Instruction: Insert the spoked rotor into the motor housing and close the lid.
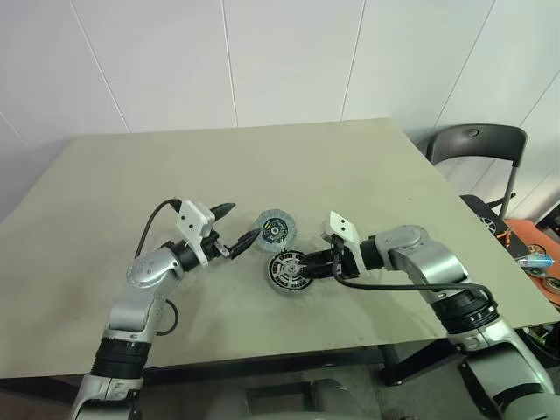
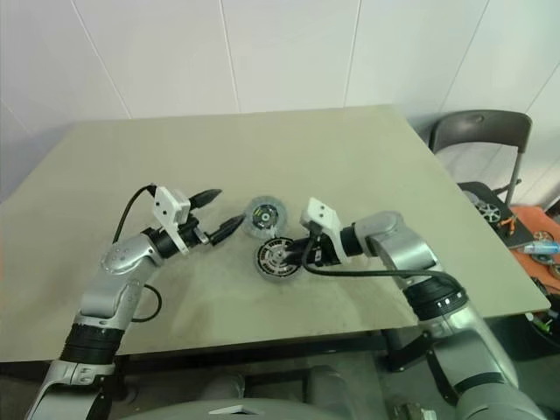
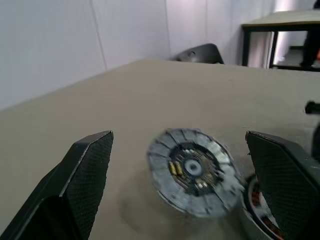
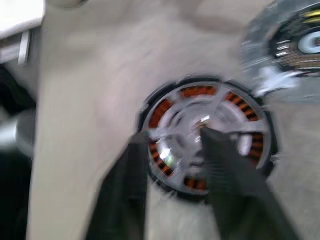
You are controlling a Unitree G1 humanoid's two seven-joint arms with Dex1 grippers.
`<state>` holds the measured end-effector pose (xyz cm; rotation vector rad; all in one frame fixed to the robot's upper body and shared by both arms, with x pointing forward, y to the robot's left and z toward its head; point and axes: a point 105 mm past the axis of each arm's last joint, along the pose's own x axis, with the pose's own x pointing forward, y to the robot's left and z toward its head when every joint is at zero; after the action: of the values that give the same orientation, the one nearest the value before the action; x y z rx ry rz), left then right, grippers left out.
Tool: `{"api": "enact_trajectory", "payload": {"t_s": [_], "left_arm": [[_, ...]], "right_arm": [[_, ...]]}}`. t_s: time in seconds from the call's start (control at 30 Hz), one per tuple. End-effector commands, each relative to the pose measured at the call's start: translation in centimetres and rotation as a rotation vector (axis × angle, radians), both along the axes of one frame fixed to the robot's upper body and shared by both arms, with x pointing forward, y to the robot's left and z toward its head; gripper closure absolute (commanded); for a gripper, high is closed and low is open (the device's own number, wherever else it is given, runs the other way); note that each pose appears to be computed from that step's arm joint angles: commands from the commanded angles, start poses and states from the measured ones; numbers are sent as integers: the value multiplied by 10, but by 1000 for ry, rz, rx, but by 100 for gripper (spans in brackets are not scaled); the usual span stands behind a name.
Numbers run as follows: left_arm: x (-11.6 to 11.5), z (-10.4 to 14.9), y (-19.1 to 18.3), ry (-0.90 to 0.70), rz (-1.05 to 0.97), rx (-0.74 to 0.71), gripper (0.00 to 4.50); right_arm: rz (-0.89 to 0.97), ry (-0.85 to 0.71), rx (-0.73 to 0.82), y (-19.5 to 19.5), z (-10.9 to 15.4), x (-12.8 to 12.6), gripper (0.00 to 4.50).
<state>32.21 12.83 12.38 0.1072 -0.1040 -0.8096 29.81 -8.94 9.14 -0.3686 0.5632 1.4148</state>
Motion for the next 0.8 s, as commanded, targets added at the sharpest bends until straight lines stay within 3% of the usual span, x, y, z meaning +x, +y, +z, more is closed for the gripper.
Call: {"api": "enact_trajectory", "payload": {"t_s": [0.03, 0.2, 0.4, 0.5, 0.8], "left_arm": [[-1, 18, 8, -84, 13, 5, 0], [0, 14, 13, -79, 44, 1, 0], [-1, 13, 15, -81, 73, 0, 0], [0, 15, 16, -82, 78, 2, 0], [2, 14, 12, -75, 64, 6, 0]], "right_arm": [[156, -68, -100, -1, 7, -7, 161], [259, -112, -186, -1, 3, -6, 3], [263, -158, -268, 10, -22, 0, 3], [303, -180, -300, 10, -28, -3, 64], [308, -239, -326, 14, -28, -1, 377]]}}
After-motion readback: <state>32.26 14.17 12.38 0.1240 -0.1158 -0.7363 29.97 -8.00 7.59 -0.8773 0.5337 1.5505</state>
